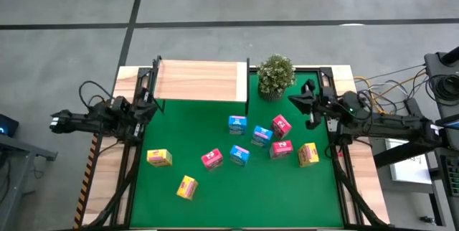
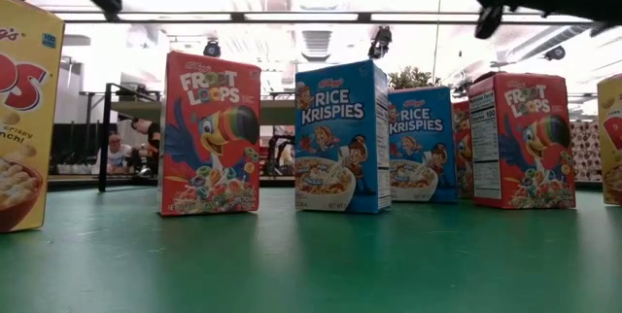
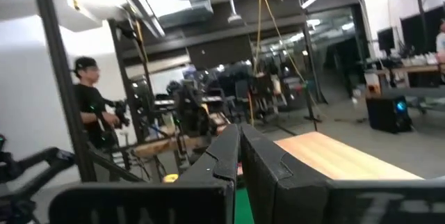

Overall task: Stack cereal on shelf
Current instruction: Put the middle right blue cereal box on the shelf

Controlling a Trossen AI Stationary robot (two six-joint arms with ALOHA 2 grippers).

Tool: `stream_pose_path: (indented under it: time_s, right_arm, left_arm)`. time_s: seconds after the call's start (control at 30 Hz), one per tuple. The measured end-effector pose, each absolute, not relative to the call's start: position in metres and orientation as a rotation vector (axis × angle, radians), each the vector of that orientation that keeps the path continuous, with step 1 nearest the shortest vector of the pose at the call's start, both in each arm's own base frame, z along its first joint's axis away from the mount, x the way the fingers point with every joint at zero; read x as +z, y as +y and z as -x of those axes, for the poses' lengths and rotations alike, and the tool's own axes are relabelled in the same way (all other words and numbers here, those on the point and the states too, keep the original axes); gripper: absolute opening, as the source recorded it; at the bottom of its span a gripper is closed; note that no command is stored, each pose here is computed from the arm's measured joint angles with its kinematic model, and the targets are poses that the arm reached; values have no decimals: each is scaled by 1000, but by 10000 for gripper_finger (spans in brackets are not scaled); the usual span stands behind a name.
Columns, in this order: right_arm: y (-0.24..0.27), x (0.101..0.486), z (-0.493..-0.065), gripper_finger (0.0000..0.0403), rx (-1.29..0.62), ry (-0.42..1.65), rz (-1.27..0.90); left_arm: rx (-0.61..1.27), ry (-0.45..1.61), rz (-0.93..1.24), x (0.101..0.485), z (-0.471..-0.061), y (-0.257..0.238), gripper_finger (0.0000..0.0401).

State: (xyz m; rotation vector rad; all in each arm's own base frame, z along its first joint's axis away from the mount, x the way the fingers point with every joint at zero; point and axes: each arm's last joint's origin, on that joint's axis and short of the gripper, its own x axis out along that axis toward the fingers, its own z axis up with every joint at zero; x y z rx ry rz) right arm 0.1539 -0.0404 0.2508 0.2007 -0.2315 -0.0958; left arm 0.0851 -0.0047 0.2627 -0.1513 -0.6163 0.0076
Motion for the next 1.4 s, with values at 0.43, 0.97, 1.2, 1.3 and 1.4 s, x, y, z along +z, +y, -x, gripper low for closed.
stream_pose_path:
  time_s: [0.43,0.97,1.2,1.3,1.4]
  right_arm:
    - [-58,310,-212,9,-155,170,-198]
    - [-58,326,-269,9,-124,580,-231]
    - [-28,324,-297,9,-27,692,-223]
    - [-13,319,-304,9,-3,771,-257]
    - [2,316,-307,9,10,863,-288]
  left_arm:
    - [26,-395,20,287,-109,-8,0]
    - [29,-275,-18,297,-110,-8,0]
    - [56,-283,-28,298,-109,-7,0]
    - [60,-288,-31,298,-109,-7,0]
    - [60,-299,-31,300,-109,-7,0]
